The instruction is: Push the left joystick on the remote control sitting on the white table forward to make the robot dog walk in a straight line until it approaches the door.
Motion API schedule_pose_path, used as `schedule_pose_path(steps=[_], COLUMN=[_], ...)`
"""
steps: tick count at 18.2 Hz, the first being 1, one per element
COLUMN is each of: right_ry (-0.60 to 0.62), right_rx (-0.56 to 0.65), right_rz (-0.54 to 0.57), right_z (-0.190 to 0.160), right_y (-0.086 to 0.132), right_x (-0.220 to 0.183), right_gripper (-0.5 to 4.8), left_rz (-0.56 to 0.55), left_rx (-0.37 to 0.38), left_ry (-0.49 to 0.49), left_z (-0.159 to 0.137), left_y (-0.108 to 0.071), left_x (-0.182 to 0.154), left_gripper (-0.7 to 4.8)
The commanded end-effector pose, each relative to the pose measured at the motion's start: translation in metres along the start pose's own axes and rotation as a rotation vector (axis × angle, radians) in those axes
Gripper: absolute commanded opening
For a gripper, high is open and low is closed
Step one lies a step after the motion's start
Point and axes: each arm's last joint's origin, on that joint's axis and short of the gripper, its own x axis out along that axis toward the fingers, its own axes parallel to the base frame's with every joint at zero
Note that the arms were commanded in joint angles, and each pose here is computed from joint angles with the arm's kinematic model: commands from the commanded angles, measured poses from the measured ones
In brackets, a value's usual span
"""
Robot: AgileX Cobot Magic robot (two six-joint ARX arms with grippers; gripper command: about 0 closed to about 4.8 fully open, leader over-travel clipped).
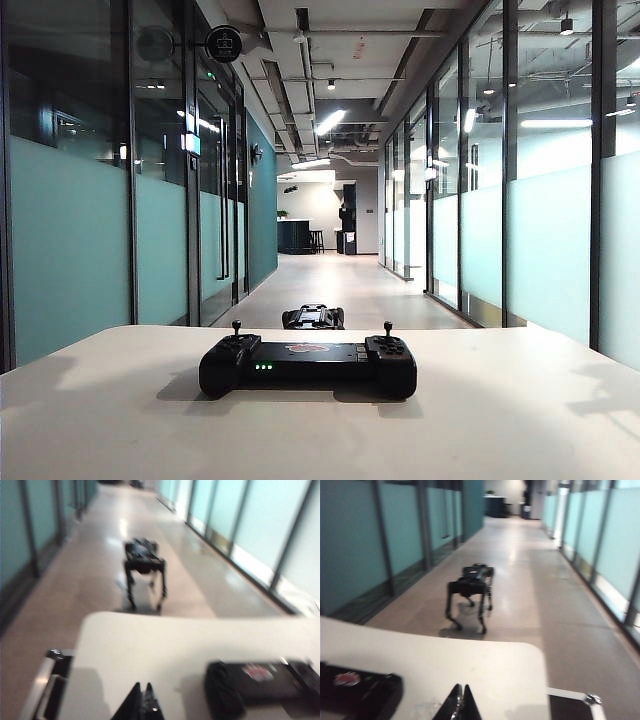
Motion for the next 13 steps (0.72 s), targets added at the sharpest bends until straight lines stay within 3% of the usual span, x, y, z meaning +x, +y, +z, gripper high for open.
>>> schedule_pose_path(steps=[1,13], right_ry=[-0.014,0.028], right_rx=[-0.021,-0.016], right_rz=[0.037,0.171], right_z=[0.002,-0.006], right_y=[0.008,0.035], right_x=[0.006,0.028], right_gripper=[-0.06,-0.06], left_rz=[-0.068,-0.176], left_rx=[0.024,0.042], left_ry=[0.026,0.170], left_z=[0.006,0.010], left_y=[-0.008,-0.019], left_x=[0.009,0.042], left_gripper=[-0.06,-0.06])
